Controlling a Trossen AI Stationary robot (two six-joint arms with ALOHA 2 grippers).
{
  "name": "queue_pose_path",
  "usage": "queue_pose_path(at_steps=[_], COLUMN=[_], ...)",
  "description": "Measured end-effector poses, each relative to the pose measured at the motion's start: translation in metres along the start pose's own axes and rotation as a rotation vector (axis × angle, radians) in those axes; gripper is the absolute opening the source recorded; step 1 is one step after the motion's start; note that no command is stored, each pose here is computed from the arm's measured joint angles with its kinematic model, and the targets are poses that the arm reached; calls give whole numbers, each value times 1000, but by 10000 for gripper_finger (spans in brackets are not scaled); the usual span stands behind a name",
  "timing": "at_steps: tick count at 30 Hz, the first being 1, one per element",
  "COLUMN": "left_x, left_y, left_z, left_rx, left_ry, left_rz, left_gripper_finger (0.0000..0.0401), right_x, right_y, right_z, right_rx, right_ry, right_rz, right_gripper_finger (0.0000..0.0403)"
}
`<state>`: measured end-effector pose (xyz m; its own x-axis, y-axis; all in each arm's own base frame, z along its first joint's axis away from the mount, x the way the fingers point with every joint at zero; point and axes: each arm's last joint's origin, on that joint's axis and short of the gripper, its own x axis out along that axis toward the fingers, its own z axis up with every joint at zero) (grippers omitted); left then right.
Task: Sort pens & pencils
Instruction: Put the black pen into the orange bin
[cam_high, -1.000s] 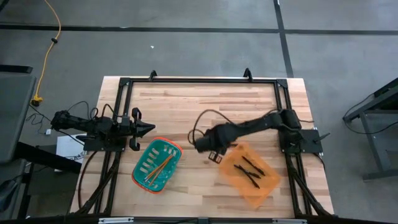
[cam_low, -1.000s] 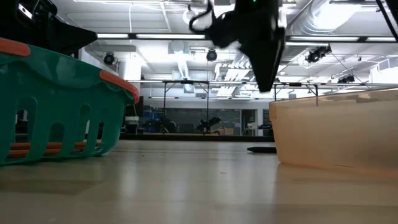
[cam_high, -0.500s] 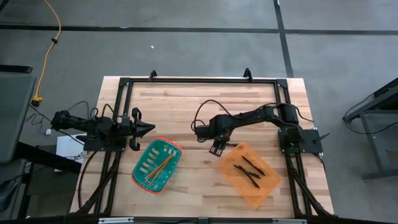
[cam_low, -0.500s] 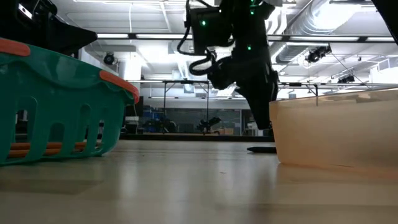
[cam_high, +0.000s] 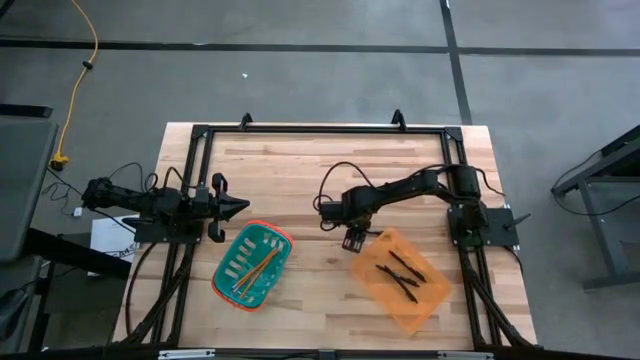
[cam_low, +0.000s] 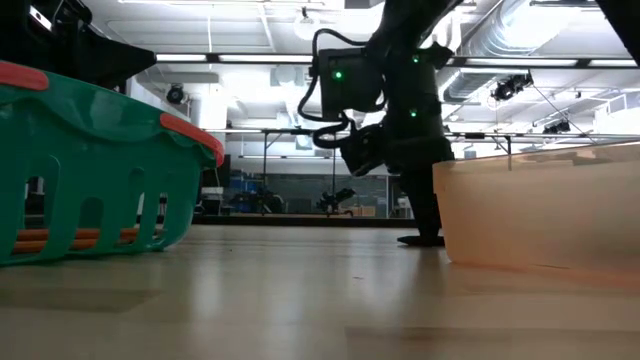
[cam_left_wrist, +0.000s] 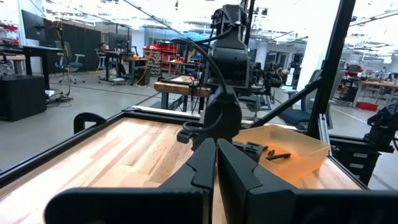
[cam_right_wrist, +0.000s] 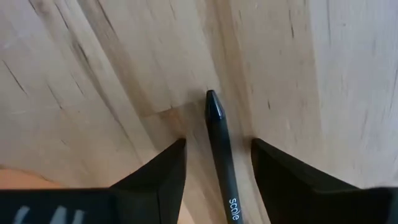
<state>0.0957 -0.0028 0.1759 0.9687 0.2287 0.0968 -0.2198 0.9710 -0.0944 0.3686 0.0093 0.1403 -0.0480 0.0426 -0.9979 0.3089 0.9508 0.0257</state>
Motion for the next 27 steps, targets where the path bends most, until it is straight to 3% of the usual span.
queue_pose_path(at_steps=[6, 14, 22, 27], left_x=[0, 0, 0, 0], left_y=[0, 0, 0, 0], left_z=[0, 0, 0, 0], left_rx=[0, 0, 0, 0], left_ry=[0, 0, 0, 0], left_rz=[0, 0, 0, 0], left_gripper_finger=[5, 5, 5, 5], right_x=[4, 6, -2, -24], right_y=[-4, -4, -3, -11], right_z=[0, 1, 4, 17], right_rx=[6, 13, 13, 36], right_ry=[-16, -27, -11, -48], right_rz=[5, -1, -41, -62], right_gripper_finger=[121, 12, 6, 5])
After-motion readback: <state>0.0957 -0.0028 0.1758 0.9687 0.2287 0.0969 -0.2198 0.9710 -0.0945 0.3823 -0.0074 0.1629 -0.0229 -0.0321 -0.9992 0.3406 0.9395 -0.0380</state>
